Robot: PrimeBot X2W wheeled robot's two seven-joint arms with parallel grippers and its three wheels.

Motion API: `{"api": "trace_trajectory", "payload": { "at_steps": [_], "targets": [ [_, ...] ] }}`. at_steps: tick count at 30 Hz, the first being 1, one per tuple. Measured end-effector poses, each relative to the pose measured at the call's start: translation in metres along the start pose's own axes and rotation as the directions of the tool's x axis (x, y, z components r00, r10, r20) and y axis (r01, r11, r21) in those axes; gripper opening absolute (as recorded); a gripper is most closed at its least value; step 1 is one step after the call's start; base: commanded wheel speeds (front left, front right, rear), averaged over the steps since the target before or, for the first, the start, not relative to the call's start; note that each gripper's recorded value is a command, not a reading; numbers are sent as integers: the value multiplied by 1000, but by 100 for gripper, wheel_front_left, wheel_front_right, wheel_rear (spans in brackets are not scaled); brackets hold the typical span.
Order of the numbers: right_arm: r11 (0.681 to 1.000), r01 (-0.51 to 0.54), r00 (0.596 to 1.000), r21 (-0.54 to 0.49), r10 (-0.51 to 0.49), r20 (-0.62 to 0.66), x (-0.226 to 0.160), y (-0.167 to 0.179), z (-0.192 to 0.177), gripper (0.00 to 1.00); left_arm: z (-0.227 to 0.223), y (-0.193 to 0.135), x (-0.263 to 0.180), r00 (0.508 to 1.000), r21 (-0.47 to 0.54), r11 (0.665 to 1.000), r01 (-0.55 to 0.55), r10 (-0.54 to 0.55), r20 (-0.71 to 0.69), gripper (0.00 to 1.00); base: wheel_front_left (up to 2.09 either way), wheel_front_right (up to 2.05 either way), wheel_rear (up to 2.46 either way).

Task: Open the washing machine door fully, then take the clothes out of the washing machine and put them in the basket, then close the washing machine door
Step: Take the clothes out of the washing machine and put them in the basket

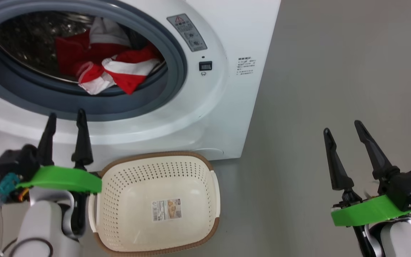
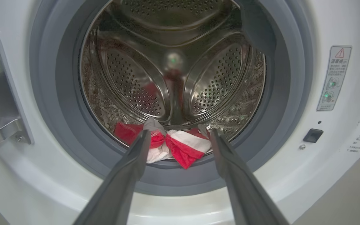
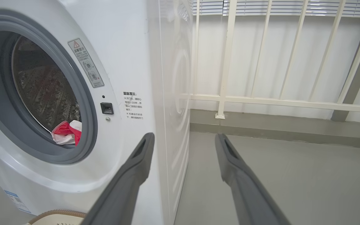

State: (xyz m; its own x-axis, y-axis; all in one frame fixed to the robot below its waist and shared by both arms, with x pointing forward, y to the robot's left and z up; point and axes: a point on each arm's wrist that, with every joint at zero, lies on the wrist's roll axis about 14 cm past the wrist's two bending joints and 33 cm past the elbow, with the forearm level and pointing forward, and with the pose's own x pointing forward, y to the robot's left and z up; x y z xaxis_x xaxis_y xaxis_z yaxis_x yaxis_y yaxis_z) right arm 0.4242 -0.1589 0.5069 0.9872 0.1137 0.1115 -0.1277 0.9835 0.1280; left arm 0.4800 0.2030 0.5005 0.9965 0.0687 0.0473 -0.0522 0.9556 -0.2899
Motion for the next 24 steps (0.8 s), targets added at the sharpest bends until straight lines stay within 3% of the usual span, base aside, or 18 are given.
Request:
{"api": "trace_trajectory", "payload": {
  "at_steps": [8, 24],
  "targets": [
    [1000, -1, 1000, 2, 1, -29, 17, -3, -17, 100, -10, -6, 43, 1000, -13, 1000, 13, -13, -20, 100, 0, 0, 0],
    [1000, 0, 996, 2, 0, -88, 43, -12, -55, 100, -56, 0, 116, 990, 70, 997, 22, -12, -142, 100, 0, 0, 0]
  ]
}}
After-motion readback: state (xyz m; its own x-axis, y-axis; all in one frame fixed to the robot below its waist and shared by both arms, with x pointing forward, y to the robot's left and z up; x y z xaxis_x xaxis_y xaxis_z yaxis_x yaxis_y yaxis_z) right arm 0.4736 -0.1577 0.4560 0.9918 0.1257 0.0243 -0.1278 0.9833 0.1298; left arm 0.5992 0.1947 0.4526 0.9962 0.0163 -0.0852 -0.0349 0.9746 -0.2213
